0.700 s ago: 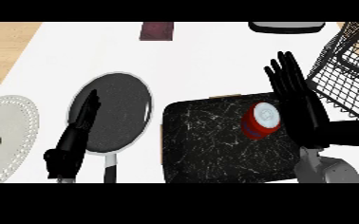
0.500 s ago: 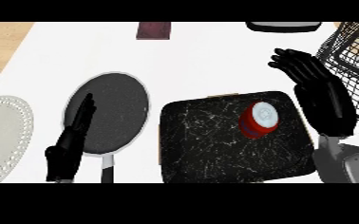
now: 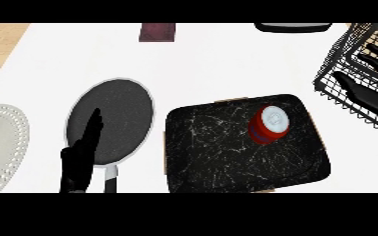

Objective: Pick the can from the tray and place it in the tiered basket

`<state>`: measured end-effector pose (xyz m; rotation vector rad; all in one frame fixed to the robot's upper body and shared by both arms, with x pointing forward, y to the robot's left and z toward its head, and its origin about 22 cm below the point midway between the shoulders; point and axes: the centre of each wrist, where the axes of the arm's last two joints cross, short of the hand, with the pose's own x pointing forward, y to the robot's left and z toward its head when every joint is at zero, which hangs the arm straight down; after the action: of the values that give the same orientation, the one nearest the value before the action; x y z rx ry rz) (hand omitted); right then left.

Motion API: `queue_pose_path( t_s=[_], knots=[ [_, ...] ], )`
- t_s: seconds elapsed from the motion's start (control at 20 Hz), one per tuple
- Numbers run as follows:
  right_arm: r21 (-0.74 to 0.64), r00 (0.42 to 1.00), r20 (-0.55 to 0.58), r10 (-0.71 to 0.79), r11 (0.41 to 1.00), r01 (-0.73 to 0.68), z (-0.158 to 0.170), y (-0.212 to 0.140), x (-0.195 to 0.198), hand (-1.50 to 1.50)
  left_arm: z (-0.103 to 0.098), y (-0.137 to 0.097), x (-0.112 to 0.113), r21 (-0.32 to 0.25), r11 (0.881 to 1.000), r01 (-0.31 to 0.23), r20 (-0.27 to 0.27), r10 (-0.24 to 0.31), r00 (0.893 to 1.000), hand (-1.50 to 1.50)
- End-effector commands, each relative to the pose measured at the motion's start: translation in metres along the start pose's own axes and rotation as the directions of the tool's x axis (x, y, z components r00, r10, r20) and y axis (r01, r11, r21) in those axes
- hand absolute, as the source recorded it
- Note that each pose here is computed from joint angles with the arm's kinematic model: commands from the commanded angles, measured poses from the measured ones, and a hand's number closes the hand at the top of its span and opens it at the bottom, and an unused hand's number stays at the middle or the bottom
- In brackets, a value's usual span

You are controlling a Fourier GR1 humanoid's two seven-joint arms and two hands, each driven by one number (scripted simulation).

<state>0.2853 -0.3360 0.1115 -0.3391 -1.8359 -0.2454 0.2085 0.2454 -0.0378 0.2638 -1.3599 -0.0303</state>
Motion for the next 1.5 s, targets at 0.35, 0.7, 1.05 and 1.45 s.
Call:
queue_pose_path(
  t_s=[0.35,0.7,1.05,1.45],
  knots=[
    [0.403,0.913,-0.153,0.378,0.867,-0.292,0.025,-0.030,0.055,-1.50,0.006,0.004,-0.014,0.023,1.000,0.006,-0.067,-0.004,0.998,0.00],
    [0.563,0.675,0.007,0.737,0.555,-0.612,0.033,-0.002,0.117,-1.50,-0.007,-0.002,-0.008,0.009,1.000,0.002,-0.072,-0.001,0.997,0.00],
    [0.503,0.567,-0.026,0.823,0.501,-0.704,0.063,0.041,0.136,-1.50,0.001,-0.003,-0.010,-0.013,1.000,-0.013,-0.069,0.012,0.998,0.00],
    [0.516,0.456,0.019,0.890,0.382,-0.766,0.075,0.088,0.107,-1.50,-0.021,-0.010,-0.013,-0.002,1.000,-0.006,-0.057,0.006,0.998,0.00]
  ],
)
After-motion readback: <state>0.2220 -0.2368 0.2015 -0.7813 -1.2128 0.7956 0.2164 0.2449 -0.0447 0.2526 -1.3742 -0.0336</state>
